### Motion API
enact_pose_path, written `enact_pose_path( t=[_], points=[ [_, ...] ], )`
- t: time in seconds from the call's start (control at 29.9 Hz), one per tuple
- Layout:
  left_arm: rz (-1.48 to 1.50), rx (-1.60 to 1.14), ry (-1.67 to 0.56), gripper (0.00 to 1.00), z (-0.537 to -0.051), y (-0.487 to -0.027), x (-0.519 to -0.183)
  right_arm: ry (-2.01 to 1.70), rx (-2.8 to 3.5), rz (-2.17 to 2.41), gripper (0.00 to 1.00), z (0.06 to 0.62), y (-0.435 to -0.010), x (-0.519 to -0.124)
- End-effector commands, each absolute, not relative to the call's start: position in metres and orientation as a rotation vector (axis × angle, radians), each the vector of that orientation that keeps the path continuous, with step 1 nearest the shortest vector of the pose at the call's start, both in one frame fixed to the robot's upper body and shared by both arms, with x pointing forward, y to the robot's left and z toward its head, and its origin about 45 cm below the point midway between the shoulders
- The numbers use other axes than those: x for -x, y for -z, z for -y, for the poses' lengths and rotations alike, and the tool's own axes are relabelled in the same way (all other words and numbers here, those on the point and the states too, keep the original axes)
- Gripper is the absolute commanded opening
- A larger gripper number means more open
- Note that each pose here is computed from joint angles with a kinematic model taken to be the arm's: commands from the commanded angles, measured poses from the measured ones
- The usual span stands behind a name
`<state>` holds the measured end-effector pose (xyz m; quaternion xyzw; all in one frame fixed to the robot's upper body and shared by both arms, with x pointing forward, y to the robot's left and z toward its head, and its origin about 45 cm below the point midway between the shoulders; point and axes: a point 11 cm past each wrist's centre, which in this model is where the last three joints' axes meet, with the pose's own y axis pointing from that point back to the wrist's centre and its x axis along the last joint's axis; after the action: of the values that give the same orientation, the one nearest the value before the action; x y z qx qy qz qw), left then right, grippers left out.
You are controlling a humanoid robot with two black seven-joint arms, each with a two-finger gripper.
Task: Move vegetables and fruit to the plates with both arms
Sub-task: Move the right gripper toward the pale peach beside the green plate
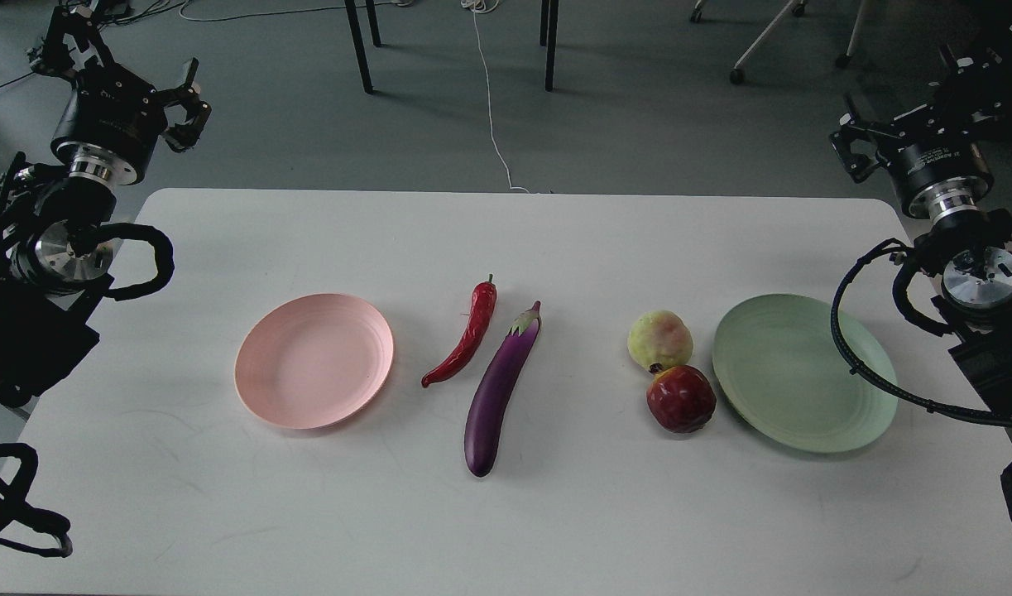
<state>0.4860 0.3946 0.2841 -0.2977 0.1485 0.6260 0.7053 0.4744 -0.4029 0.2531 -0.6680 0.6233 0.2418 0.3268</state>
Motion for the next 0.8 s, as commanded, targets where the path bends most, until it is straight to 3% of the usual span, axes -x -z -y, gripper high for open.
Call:
enact_pose_path(
  t=[0.0,0.3,0.43,0.77],
  points=[
    [-0.331,0.659,-1.391,0.98,-0.394,-0.284,-0.486,-0.639,1.751,-1.629,0.99,0.401,-0.252,-0.474],
    [-0.324,0.627,-1.384,0.98,-0.393,-0.283,-0.486,-0.596,1.769,-1.619,0.99,0.406,-0.269,-0.477],
    [-0.325,0.613,-1.390,0.98,-0.396,-0.282,-0.485,-0.427,1.919,-1.642,0.99,0.425,-0.328,-0.483],
    [-0.305,0.576,-1.402,0.98,-0.403,-0.281,-0.483,0.112,2.618,-1.623,0.99,0.347,-0.434,-0.509]
  ],
)
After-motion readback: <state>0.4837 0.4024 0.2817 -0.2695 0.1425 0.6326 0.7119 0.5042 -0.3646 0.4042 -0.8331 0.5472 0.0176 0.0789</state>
